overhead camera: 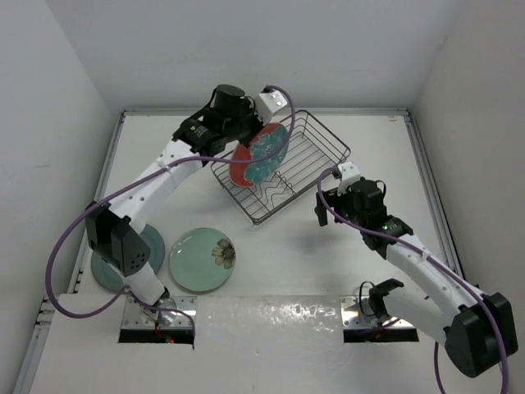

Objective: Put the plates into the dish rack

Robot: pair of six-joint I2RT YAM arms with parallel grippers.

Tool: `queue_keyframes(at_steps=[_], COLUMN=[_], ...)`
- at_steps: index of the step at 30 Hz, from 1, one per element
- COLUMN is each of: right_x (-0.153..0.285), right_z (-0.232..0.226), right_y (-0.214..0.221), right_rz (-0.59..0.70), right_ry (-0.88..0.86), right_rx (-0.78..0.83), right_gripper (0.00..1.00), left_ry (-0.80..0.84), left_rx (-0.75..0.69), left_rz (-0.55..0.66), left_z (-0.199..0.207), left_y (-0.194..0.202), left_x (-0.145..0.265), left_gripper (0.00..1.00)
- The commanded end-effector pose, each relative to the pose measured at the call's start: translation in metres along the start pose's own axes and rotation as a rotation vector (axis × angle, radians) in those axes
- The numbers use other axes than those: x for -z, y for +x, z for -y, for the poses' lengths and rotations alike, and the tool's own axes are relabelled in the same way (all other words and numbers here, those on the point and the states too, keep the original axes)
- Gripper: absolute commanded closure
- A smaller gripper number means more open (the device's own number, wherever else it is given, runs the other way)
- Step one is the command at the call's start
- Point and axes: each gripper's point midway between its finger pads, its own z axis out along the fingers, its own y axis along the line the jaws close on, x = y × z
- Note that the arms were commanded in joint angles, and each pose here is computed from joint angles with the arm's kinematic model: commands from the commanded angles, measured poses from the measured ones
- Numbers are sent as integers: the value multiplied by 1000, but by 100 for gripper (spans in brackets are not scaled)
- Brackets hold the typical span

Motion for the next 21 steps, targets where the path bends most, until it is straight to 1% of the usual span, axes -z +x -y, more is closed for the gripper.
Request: queue_keyframes(at_steps=[1,8,16,21], right_x=[3,5,7,8], right_z=[1,2,4,4], right_y=[-9,-8,-5,-6], right_rz=[39,40,40,42], right_ry=[10,10,20,20], right_rx=[15,21,30,33], right_gripper=[1,1,1,1], left_ry=[-110,-128,-162,-182], left_rx=[-57,-70,-84,-122], left_rz=[234,208,222,178], left_z=[-23,-21,-24,-16], left_y=[-68,-61,-71,-54], left_x=[18,1,2,-7], left_gripper=[100,100,100,100])
